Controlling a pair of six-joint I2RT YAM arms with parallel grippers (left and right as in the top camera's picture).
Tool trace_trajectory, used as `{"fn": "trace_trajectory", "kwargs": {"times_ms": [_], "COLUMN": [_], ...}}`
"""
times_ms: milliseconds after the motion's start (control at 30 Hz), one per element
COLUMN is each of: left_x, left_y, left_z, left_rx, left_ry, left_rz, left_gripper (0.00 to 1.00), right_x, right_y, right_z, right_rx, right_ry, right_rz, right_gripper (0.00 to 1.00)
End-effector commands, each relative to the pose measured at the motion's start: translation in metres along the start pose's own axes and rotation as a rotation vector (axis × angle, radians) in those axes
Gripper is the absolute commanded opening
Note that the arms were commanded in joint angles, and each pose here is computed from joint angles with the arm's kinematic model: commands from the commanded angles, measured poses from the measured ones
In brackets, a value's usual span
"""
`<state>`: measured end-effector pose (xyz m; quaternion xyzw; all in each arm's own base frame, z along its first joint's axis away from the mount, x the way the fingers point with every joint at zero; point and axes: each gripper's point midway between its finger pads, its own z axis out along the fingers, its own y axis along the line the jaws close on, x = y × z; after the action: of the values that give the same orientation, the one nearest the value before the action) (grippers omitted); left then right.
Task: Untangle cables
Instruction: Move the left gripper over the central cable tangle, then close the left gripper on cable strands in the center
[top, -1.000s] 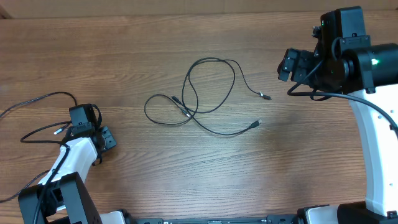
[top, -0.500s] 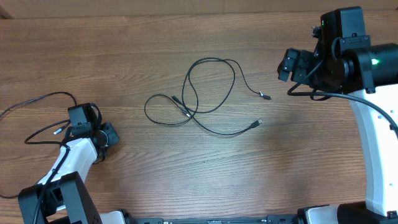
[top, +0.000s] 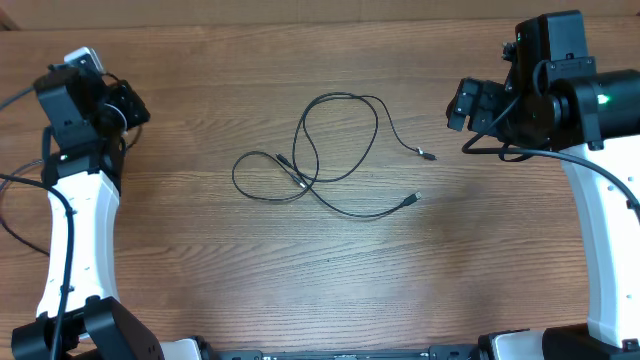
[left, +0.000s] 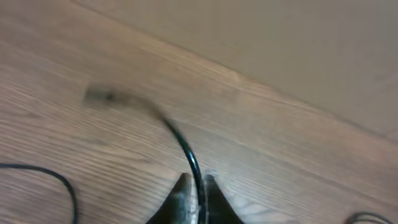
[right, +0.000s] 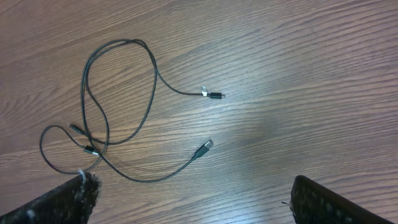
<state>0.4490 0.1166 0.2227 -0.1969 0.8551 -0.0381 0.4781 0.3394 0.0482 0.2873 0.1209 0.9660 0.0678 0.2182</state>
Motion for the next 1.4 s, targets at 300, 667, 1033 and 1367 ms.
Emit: {"fn": "trace_trajectory", "kwargs": {"times_ms": [300,667,1033,1367], "left_x": [0.059,0.146,0.286,0.328], "left_y": [-0.039,-0.184,-0.227,-0.201], "left_z": [-0.009,-0.034,-0.012,0.012], "left_rx": [0.111,0.435,0.374,0.229], "left_ry": [0.250,0.400,0.775,0.869], "left_rz": [0.021,0.440,0.294,0.263], "left_gripper": [0.74,0.80,1.00,0.97], "right_x": [-0.001,0.000,0.001,0.001], "right_y": [0.000,-0.001,-0.001,-0.001], "right_z": [0.000,0.000,0.000,0.000], "right_rx": [-0.001,0.001,0.002,0.002], "right_ry": [-0.003,0.002,0.003,0.004], "right_rz": [0.006,0.006,0.005,0.002], "right_gripper": [0.98,1.00,1.00,1.00]}}
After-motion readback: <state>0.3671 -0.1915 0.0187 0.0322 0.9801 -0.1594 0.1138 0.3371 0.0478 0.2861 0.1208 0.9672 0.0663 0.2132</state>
